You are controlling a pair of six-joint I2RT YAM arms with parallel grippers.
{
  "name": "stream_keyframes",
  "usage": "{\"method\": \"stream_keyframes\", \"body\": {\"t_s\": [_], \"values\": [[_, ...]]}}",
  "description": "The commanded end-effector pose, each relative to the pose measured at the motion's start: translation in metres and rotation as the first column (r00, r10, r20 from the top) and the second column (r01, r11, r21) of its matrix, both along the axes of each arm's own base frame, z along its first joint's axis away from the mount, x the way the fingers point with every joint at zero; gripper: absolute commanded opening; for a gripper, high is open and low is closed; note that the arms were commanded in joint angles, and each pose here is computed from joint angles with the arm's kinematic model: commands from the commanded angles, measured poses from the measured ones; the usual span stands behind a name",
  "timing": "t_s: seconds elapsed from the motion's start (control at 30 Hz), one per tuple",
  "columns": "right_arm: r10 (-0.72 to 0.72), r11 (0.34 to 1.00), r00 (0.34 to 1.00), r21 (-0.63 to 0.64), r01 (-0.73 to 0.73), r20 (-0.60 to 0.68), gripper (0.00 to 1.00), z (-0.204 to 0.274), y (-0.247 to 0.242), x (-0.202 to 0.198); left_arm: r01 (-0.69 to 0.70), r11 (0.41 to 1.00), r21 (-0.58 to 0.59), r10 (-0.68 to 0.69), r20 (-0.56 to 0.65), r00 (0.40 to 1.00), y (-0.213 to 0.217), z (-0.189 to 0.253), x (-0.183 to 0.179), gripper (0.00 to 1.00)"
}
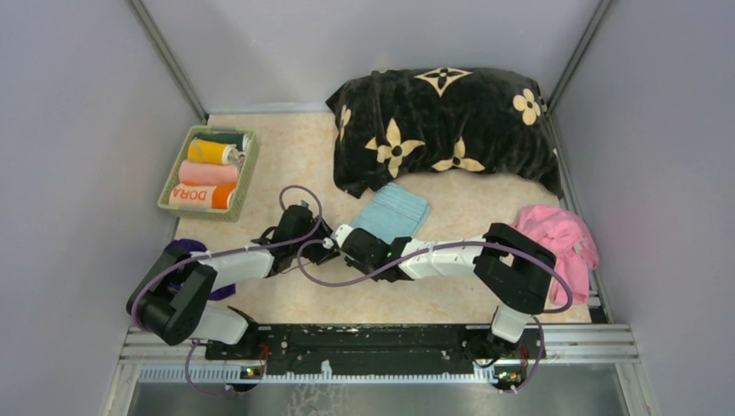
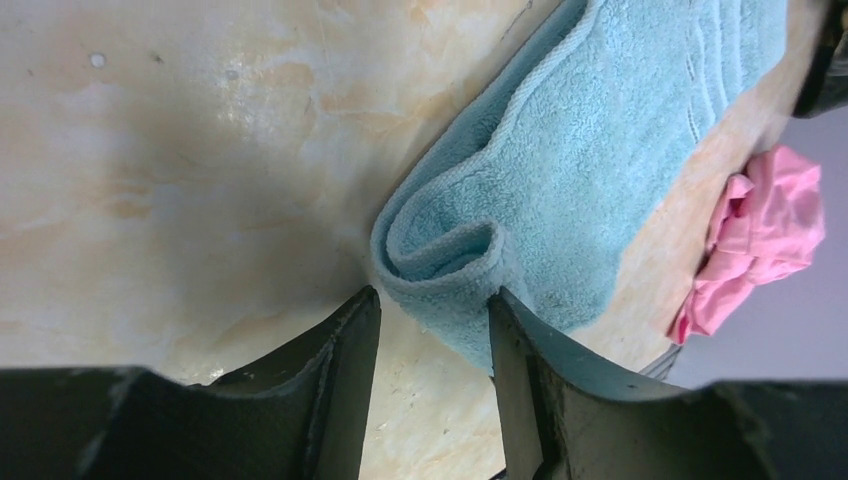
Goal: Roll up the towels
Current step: Roll the towel at the center of the board.
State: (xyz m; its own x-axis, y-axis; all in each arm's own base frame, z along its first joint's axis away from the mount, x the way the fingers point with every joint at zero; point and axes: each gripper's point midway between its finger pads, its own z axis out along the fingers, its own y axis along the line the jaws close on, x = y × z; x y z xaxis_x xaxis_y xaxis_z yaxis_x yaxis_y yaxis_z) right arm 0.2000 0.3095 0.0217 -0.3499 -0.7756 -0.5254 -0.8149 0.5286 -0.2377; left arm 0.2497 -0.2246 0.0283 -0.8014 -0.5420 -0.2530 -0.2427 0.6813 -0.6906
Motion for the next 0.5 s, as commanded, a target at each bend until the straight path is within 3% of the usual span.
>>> {"method": "stream_keyframes", "body": {"t_s": [0.0,0.27,0.47], "values": [[0.011,0.997,0.997,-0.078,-0.016,-0.071,0.22,-0.026,-0.016,-0.017,0.032,0.966,0.258,0.004,-0.136,0.991,0.041,-0.042,-0.025,0.52],[0.072,0.997,0.981,0.032,-0.067,-0.179,0.01,-0.018,0.006,-0.037,0.032,0.964,0.265,0.002,-0.127,0.992,0.047,-0.039,-0.03,0.6],[0.103,0.99,0.955,0.124,-0.071,-0.277,0.0,-0.017,0.019,-0.049,0.05,0.944,0.326,0.025,-0.221,0.975,0.055,-0.057,-0.038,0.54]]}}
